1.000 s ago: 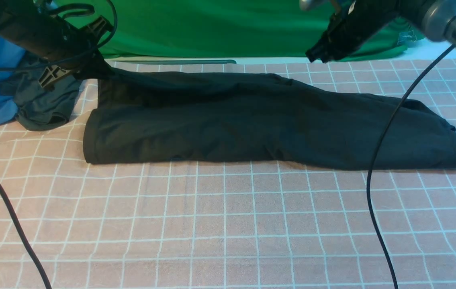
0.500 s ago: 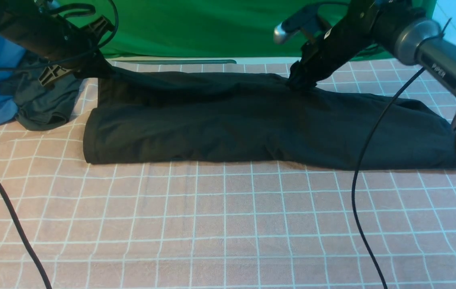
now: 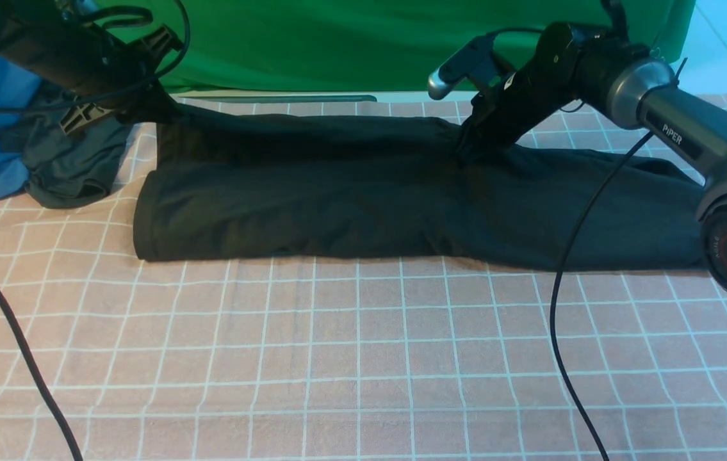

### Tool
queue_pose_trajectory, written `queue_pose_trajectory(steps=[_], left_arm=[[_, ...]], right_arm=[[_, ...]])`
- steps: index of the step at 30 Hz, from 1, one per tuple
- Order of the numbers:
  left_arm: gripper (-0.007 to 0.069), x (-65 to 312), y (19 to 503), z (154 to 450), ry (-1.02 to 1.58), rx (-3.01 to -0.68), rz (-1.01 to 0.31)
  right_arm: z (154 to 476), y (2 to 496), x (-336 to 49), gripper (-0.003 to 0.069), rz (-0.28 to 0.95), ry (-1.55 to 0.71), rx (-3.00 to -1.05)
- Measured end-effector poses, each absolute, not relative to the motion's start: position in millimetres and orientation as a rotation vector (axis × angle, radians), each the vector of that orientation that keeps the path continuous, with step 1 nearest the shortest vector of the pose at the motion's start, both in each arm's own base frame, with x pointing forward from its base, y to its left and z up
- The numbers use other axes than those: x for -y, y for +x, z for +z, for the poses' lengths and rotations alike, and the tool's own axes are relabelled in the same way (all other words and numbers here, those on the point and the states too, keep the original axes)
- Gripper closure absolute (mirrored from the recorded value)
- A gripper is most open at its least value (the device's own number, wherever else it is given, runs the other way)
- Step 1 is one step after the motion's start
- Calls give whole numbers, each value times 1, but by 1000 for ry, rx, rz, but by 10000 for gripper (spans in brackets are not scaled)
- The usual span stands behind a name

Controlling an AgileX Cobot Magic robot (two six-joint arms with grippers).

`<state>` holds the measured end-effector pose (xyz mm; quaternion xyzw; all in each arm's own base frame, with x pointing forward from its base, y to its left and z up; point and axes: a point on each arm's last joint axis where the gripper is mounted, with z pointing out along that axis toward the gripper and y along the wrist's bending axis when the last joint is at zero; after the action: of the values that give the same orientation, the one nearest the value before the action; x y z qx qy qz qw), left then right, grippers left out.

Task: Fold a long-sleeved shirt over a pink coffee tablecloth.
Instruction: 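Fold the black garment in half by bringing its near edge over to the far edge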

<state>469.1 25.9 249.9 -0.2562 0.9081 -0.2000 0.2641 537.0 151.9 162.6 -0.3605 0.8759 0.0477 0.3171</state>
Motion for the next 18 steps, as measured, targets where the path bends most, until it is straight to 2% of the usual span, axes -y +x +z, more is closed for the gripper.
queue_pose_trajectory(steps=[10,18], left_arm=[[578,-31,478,253,-694,-2334,-512],[578,-37,497,230,-705,-2236,-462]], right_arm=[[201,546,-142,571,85,-839,-2184],[197,556,-139,571,63,-762,-2114]])
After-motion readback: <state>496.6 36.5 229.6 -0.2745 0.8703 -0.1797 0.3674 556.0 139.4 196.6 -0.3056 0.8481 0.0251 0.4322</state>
